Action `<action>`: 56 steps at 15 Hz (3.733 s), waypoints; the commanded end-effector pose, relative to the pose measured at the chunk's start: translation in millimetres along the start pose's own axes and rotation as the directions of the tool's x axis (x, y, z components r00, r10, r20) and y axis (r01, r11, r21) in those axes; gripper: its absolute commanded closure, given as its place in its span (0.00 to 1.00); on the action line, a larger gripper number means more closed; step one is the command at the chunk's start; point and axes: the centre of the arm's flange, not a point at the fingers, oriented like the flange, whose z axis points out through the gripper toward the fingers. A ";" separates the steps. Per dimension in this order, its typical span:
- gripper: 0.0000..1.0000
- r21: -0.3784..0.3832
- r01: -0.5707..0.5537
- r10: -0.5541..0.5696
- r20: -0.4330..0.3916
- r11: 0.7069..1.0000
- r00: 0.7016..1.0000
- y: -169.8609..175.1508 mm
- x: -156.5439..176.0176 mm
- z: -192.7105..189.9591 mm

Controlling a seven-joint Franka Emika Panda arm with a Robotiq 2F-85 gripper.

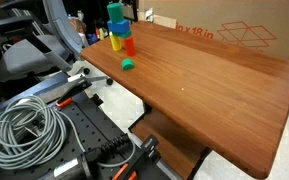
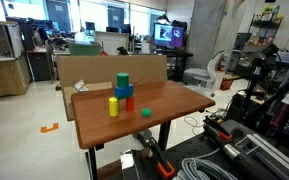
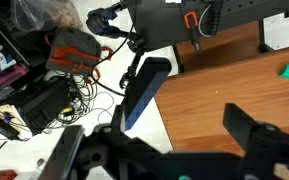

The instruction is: Pick up the smaller green object from the table and put it on top of the toy tower

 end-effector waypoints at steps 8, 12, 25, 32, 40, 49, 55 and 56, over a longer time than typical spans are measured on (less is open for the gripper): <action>0.00 -0.017 -0.010 0.010 0.004 1.000 1.000 -10.4 3.6 6.7; 0.00 -0.025 0.043 -0.041 0.079 0.999 0.996 -54.0 28.2 46.0; 0.00 0.027 0.141 -0.143 0.159 0.990 0.977 -214.4 30.2 192.7; 0.00 0.078 0.102 -0.112 0.132 0.992 0.985 -268.5 37.7 250.6; 0.00 0.177 0.019 -0.032 0.072 0.984 0.997 -306.7 50.9 267.4; 0.00 0.177 -0.033 0.028 0.025 0.984 0.999 -316.1 56.2 286.6; 0.00 0.142 -0.048 0.046 0.020 0.989 0.999 -328.3 58.0 300.0; 0.00 0.136 -0.048 0.046 0.019 0.989 0.999 -330.2 58.4 302.4</action>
